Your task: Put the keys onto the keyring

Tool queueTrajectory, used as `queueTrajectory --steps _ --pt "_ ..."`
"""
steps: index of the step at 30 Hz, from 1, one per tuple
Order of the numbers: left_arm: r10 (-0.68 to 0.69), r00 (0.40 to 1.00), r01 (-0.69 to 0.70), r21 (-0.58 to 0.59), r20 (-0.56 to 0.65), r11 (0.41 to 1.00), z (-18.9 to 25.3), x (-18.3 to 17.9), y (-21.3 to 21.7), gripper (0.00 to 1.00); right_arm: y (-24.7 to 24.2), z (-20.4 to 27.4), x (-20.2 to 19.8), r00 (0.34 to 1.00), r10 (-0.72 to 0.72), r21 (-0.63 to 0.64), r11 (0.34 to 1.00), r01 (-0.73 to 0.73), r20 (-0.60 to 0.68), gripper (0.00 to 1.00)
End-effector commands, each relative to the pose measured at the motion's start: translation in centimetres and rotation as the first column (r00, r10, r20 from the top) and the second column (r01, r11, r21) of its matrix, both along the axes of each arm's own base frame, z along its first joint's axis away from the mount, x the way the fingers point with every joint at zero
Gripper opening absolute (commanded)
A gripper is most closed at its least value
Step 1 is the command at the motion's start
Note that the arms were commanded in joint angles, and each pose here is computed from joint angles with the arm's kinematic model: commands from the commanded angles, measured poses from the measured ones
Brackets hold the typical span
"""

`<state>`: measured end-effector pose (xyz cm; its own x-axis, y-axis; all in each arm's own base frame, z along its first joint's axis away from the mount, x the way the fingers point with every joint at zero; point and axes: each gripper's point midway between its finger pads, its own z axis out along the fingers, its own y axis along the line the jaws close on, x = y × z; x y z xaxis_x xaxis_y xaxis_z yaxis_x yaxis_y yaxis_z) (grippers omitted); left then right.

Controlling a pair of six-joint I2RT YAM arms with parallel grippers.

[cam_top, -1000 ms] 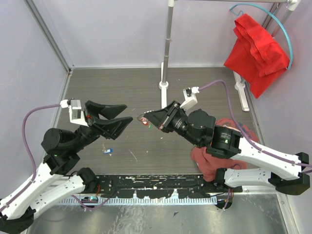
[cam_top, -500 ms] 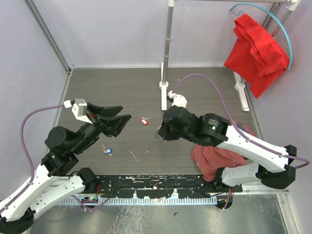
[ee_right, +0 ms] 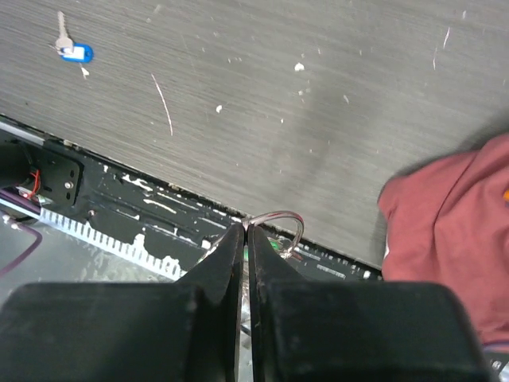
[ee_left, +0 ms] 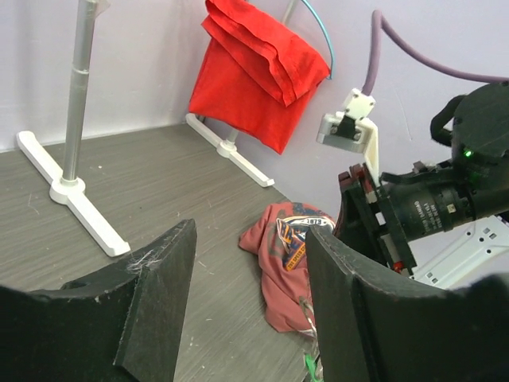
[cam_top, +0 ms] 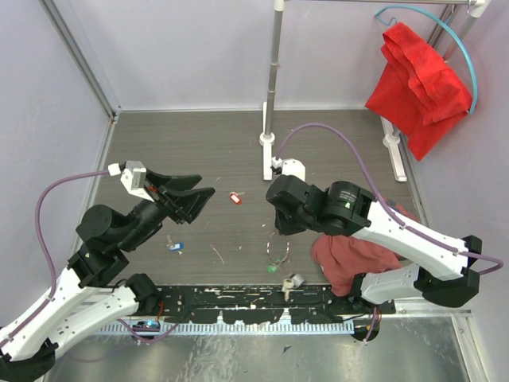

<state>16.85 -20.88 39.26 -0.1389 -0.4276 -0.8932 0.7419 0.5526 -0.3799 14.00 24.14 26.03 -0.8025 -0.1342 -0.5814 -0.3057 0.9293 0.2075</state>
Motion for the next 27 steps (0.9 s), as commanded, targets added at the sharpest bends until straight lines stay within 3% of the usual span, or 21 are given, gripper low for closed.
queueTrajectory --steps 1,11,15,23,27 --pt "-0.019 0.999 0.019 -0.003 0.041 1.000 1.2 -0.3 -0.2 0.63 0.2 5.2 1.4 0.981 0.045 0.137 0.988 -0.072 0.189 0.01" --pt "-0.125 0.981 0.118 0.055 0.150 0.991 2.9 -1.7 -1.6 0.63 2.5 12.9 0.4 0.808 0.235 0.283 0.854 -0.438 0.541 0.01" --pt "-0.125 0.978 0.112 0.091 0.165 0.990 3.9 -1.4 -1.9 0.63 3.8 15.0 -1.3 0.706 0.309 0.290 0.753 -0.591 0.638 0.01" --pt "-0.249 0.961 0.233 0.134 0.122 0.963 5.5 -2.5 -3.7 0.64 4.3 18.3 -2.0 0.555 0.264 0.270 0.663 -0.698 0.789 0.01" --pt "-0.352 0.924 0.330 0.155 0.150 0.931 5.8 -4.3 -4.4 0.57 4.4 20.4 -2.9 0.478 0.225 0.264 0.605 -0.752 0.849 0.01"
